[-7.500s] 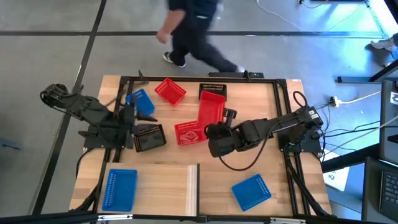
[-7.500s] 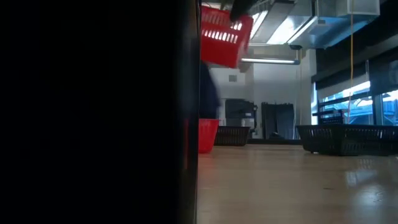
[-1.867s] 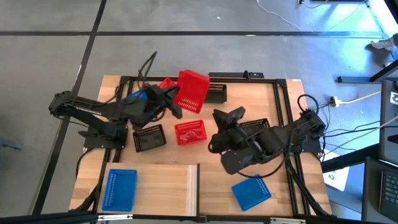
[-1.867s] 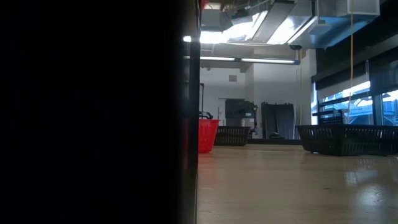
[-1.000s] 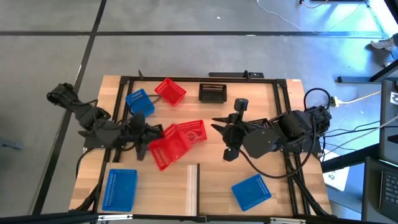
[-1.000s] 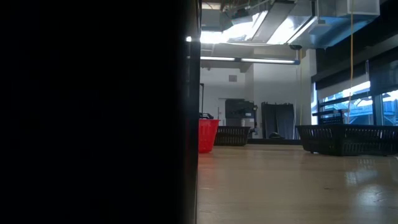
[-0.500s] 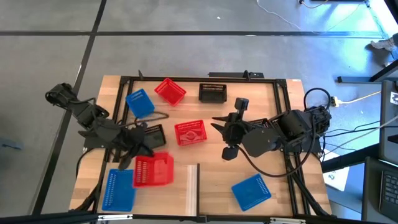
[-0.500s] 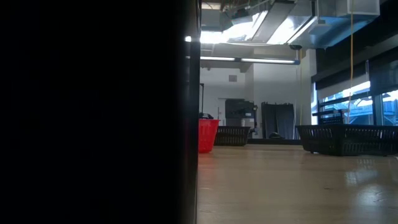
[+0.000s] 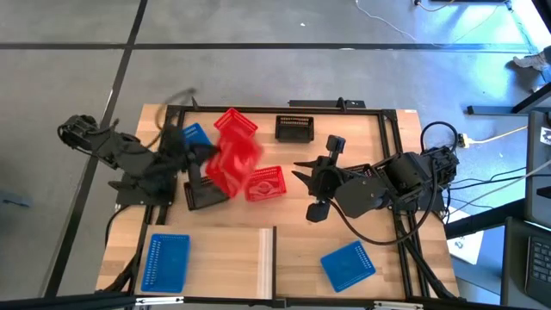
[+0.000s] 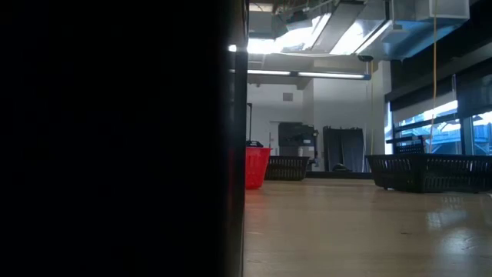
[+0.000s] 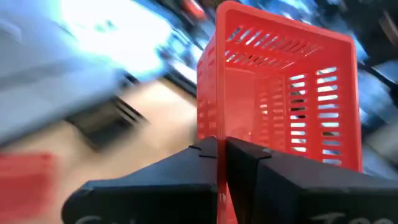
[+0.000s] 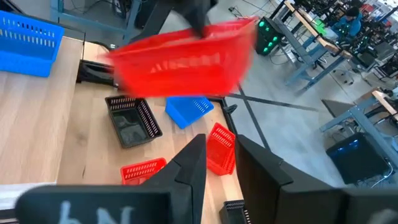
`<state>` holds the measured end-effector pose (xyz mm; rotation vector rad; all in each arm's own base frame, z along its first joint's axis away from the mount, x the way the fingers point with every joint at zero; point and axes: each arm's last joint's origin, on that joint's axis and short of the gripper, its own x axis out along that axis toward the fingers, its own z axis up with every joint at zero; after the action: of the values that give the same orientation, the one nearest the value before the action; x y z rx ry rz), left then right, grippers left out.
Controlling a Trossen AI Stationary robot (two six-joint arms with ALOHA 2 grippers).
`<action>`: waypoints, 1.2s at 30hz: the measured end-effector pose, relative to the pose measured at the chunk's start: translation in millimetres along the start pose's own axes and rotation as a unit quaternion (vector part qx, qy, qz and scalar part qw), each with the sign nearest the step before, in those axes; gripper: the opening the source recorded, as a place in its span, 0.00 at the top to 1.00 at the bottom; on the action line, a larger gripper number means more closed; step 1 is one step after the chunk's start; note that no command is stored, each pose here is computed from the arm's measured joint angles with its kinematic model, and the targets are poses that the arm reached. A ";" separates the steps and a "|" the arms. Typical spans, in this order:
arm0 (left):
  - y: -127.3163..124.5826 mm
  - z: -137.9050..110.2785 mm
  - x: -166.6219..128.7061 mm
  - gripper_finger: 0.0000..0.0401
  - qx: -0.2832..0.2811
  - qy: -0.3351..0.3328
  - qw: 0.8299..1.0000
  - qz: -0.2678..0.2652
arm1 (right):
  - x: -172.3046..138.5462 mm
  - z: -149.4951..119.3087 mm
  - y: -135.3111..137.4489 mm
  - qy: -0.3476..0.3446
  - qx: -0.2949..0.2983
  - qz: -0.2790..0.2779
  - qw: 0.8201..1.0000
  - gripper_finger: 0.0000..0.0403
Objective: Stack baskets on shelf by color
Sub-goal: Put the right red bin on the shelf
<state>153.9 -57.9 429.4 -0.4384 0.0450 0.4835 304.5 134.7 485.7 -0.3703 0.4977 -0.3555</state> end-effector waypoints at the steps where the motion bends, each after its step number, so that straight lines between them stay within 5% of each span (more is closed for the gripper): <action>1: 0.7 2.5 -1.3 1.00 0.005 -0.024 0.999 0.028 | 0.0 0.0 0.0 0.000 0.000 0.000 1.000 0.78; 4: 2.6 4.4 -4.6 1.00 0.006 -0.071 0.993 0.091 | 0.0 0.0 0.0 0.000 0.000 0.000 1.000 0.78; 8: -0.3 1.8 -3.8 1.00 -0.001 -0.086 0.990 0.112 | 0.0 0.0 0.0 0.000 0.002 0.000 1.000 0.78; 27: 0.5 -34.0 -13.5 1.00 -0.137 0.033 0.988 0.062 | 0.8 0.2 -0.5 0.000 0.033 0.005 0.999 0.78; 31: -5.2 -40.4 -8.9 1.00 -0.122 0.029 0.990 0.071 | 3.4 0.1 -2.4 0.003 0.063 0.011 0.998 0.78; 36: -7.2 -43.6 -9.2 1.00 -0.024 0.093 0.995 0.033 | 5.0 -0.1 -2.2 0.007 0.053 0.040 0.998 0.78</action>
<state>151.7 -85.9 394.1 -0.5300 0.2286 0.5082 308.1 130.7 484.6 -0.2455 0.5033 -0.3054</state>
